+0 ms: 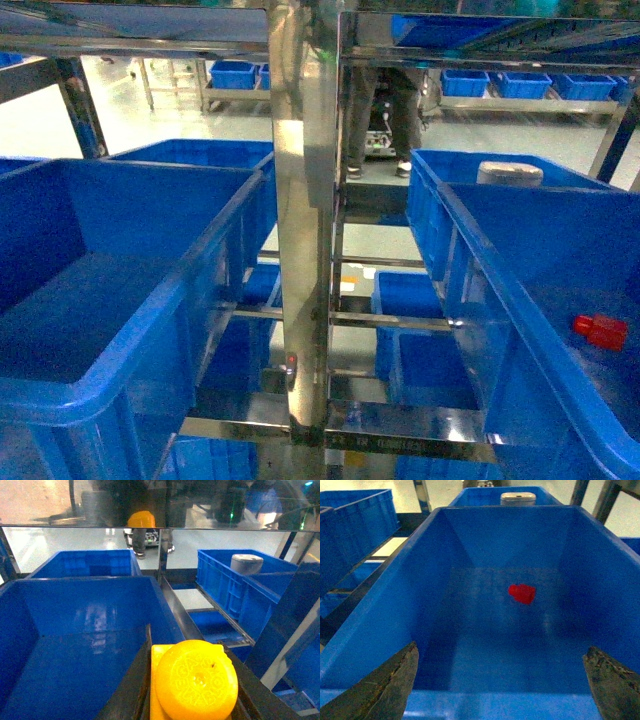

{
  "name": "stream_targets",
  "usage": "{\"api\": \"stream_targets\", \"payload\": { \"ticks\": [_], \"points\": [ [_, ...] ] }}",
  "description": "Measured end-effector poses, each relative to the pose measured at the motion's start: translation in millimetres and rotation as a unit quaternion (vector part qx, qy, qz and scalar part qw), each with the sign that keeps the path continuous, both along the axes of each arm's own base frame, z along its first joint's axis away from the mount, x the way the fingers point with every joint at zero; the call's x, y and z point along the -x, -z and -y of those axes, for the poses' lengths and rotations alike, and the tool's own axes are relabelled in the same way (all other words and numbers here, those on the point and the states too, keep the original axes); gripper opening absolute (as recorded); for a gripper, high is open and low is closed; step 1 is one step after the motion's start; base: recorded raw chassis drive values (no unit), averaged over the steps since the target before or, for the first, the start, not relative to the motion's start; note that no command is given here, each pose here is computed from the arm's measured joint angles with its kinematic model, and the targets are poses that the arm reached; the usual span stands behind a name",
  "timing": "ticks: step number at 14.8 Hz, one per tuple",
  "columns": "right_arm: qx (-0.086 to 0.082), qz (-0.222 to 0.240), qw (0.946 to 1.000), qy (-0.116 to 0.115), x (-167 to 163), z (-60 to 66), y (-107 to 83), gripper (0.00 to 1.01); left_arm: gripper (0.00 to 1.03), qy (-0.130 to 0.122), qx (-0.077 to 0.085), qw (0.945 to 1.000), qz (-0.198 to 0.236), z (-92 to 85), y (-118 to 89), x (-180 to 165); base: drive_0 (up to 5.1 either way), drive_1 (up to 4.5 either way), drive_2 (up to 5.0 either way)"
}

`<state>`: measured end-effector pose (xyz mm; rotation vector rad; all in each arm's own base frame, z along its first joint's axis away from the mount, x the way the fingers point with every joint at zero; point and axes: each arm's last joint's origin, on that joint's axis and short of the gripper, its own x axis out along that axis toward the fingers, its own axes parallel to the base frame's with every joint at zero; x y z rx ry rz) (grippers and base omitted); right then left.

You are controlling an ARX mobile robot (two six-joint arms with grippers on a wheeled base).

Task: Sort and place red and yellow blocks in left bins

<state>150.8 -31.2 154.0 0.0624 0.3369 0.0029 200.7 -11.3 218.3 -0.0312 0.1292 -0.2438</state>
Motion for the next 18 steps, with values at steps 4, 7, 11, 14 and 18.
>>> {"api": "stream_targets", "payload": {
  "ticks": [4,7,11,14,18],
  "points": [
    [0.009,0.033,0.9994,0.009,10.2,-2.3,-10.0,0.98,0.26,-0.017,0.003,0.9994,-0.030,-7.0,8.2,-3.1,0.0,0.00,0.0],
    [0.010,0.034,0.9993,0.010,10.3,-2.3,-10.2,0.98,0.26,-0.049,0.011,0.9949,-0.088,-29.7,43.0,-31.5,0.0,0.00,0.0],
    [0.010,0.034,0.9993,0.010,10.3,-2.3,-10.2,0.98,0.26,-0.055,0.017,0.9926,-0.107,-52.9,63.0,-78.4,0.0,0.00,0.0],
    [0.010,0.034,0.9993,0.010,10.3,-2.3,-10.2,0.98,0.26,-0.047,0.002,0.9908,-0.127,-63.7,85.7,-126.2,0.0,0.00,0.0],
    [0.010,0.034,0.9993,0.010,10.3,-2.3,-10.2,0.98,0.26,-0.058,-0.021,0.9843,-0.165,-85.5,116.8,-151.6,0.0,0.00,0.0]
  ]
}}
